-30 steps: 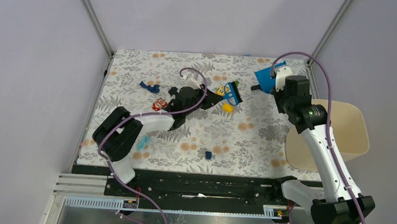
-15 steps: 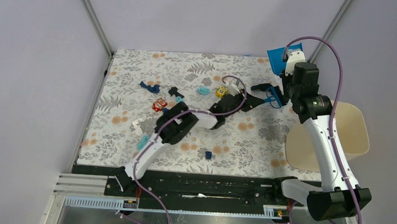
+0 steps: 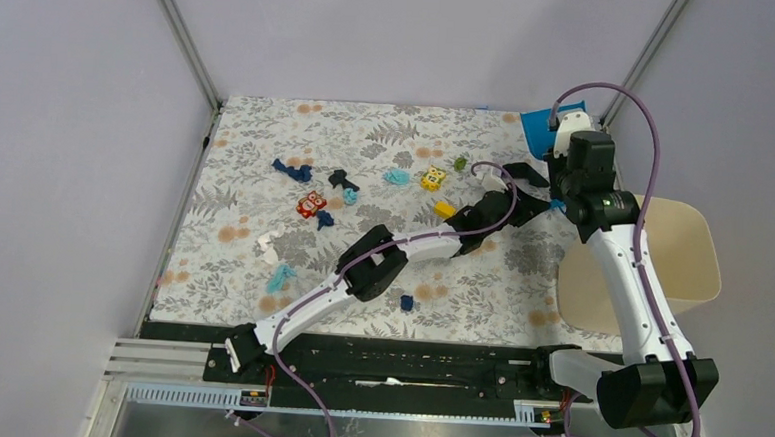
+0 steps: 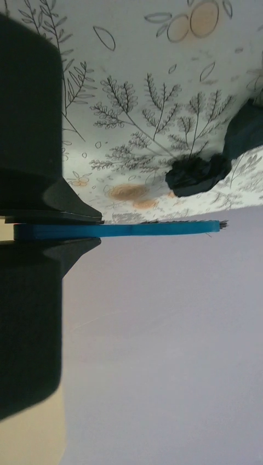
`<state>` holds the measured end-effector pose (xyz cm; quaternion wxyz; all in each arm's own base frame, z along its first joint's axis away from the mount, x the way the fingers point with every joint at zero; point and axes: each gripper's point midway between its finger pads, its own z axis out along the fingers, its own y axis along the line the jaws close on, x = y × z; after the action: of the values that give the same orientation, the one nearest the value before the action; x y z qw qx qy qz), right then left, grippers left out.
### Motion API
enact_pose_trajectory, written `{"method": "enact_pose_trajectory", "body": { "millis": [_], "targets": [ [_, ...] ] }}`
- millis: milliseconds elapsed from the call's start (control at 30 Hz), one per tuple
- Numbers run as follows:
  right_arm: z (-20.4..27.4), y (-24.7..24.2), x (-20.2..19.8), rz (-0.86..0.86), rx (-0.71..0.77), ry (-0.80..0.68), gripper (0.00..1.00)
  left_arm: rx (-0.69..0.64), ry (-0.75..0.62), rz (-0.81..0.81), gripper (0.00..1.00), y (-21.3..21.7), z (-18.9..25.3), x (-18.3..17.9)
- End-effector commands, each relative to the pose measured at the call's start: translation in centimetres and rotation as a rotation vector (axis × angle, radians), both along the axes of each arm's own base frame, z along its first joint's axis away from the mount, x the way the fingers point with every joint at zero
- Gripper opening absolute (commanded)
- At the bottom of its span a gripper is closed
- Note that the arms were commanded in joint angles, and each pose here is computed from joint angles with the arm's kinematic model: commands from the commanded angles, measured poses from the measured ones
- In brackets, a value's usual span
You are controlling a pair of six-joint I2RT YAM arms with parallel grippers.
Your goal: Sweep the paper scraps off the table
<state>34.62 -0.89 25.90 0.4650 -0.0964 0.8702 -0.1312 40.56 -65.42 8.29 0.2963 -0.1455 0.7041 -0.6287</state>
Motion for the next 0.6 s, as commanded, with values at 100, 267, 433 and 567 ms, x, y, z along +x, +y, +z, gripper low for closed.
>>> {"method": "enact_pose_trajectory", "body": {
  "millis": [100,267,433,567],
  "targets": [
    [1.0,0.8,0.0,0.005,0.077,-0.049,0.0,0.078,0.188,0.173,0.0,1.7,1.5,1.4],
    [0.8,1.2,-0.9,0.05,0.07,-0.019,0.0,0.161,0.22,0.204,0.0,4.6,2.0,0.3],
    [0.1,1.1,-2.4,0.083,0.029,0.078,0.0,0.247,0.222,0.215,0.0,8.9,1.7,-0.1],
    [0.0,1.0,-3.7,0.119,-0.002,0.124,0.0,0.249,0.33,0.17,0.0,13.3,0.4,-2.3]
  ]
}}
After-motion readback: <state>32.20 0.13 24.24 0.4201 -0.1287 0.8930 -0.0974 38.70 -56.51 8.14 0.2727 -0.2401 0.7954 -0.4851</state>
